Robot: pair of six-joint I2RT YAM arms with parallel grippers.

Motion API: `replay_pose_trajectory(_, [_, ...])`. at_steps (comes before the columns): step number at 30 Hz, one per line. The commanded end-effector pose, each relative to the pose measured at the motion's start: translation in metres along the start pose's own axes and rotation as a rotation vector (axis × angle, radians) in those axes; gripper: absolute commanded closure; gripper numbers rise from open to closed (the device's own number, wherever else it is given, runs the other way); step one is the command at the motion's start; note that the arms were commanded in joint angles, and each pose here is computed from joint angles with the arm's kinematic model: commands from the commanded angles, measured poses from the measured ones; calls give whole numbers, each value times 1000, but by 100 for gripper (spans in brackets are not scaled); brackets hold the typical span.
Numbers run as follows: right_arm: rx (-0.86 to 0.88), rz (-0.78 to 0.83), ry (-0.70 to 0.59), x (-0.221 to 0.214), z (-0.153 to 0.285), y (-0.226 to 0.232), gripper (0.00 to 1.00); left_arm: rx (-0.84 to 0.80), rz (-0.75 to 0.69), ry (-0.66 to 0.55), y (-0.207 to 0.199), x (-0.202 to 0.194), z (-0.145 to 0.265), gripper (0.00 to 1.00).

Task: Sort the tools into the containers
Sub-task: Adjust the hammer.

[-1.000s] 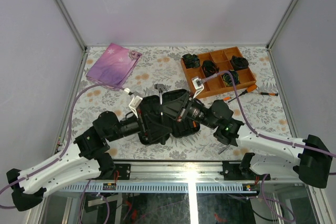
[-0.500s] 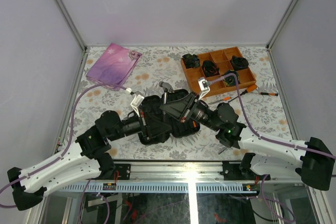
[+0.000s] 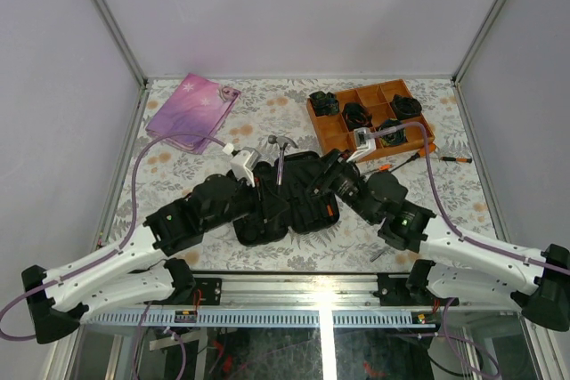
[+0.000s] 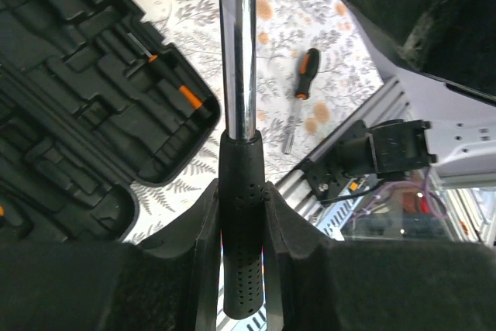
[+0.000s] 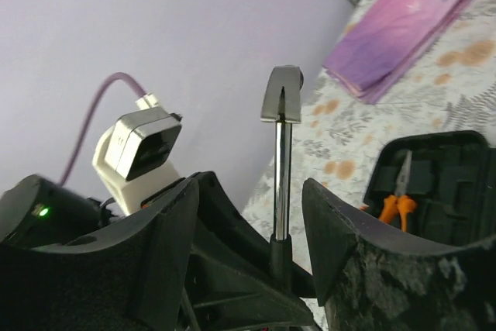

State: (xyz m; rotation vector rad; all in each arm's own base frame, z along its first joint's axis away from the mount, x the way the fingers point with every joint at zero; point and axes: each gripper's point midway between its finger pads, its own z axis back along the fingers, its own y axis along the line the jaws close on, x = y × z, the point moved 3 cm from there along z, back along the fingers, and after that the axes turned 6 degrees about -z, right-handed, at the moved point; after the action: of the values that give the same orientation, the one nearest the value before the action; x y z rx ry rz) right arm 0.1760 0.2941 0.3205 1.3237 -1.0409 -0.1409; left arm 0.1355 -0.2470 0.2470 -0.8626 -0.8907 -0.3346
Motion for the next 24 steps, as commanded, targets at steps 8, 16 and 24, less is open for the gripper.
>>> replay_pose_trajectory(8, [-282, 109, -70, 6, -29, -14, 40, 58, -39, -54, 1, 21, -5, 100])
replay_pose_trajectory(16, [-354, 120, -10, -10, -47, -25, 44, 30, -39, -45, -2, 17, -6, 100])
replay_pose_trajectory(24, [-383, 133, 57, -27, -65, -31, 72, 19, -40, -37, -3, 16, -7, 100])
